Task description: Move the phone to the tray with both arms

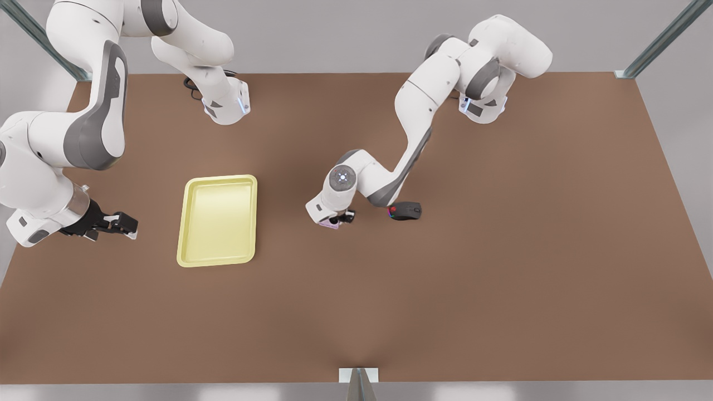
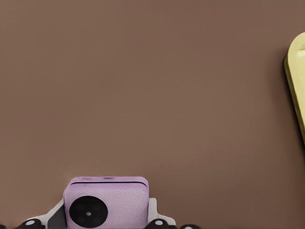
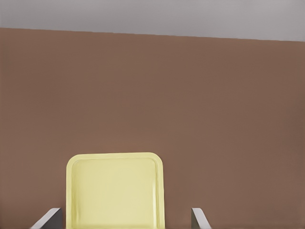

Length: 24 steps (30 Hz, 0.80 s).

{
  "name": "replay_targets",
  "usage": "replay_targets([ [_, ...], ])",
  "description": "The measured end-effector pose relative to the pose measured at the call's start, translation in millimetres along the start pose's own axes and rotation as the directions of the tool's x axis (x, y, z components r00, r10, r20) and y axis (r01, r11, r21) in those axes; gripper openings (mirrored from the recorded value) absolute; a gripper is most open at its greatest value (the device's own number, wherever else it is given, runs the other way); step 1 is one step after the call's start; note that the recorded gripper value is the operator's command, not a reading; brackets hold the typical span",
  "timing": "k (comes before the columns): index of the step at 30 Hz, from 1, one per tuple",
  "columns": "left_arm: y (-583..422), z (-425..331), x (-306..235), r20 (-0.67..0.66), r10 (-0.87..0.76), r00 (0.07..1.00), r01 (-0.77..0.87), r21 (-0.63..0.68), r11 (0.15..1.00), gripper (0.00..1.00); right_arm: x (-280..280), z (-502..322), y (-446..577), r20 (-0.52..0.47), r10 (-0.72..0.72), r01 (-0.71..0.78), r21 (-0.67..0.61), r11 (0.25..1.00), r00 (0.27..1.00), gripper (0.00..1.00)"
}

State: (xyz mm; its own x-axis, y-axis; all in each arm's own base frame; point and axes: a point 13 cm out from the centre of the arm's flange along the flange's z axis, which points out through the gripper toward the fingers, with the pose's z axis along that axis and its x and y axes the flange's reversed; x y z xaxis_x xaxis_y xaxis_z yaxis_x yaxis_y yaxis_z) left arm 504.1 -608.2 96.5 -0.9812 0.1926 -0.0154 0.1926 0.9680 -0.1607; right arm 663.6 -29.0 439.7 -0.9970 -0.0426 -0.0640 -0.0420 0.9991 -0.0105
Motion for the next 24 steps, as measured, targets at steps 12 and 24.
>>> replay_targets([
  [12,-13.1,-3.7,-4.0,0.057,-0.195,0.979,0.196,0.0,0.981,1.0,24.9,-62.7,-4.6,0.04,0.014,-0.014,0.005,1.0,0.999,1.0],
  [24,434.7,-423.5,-51.2,0.082,-0.552,0.83,0.558,-0.09,0.825,1.0,54.1,24.4,219.9,-0.154,-0.253,0.248,-0.046,0.968,0.955,1.0],
])
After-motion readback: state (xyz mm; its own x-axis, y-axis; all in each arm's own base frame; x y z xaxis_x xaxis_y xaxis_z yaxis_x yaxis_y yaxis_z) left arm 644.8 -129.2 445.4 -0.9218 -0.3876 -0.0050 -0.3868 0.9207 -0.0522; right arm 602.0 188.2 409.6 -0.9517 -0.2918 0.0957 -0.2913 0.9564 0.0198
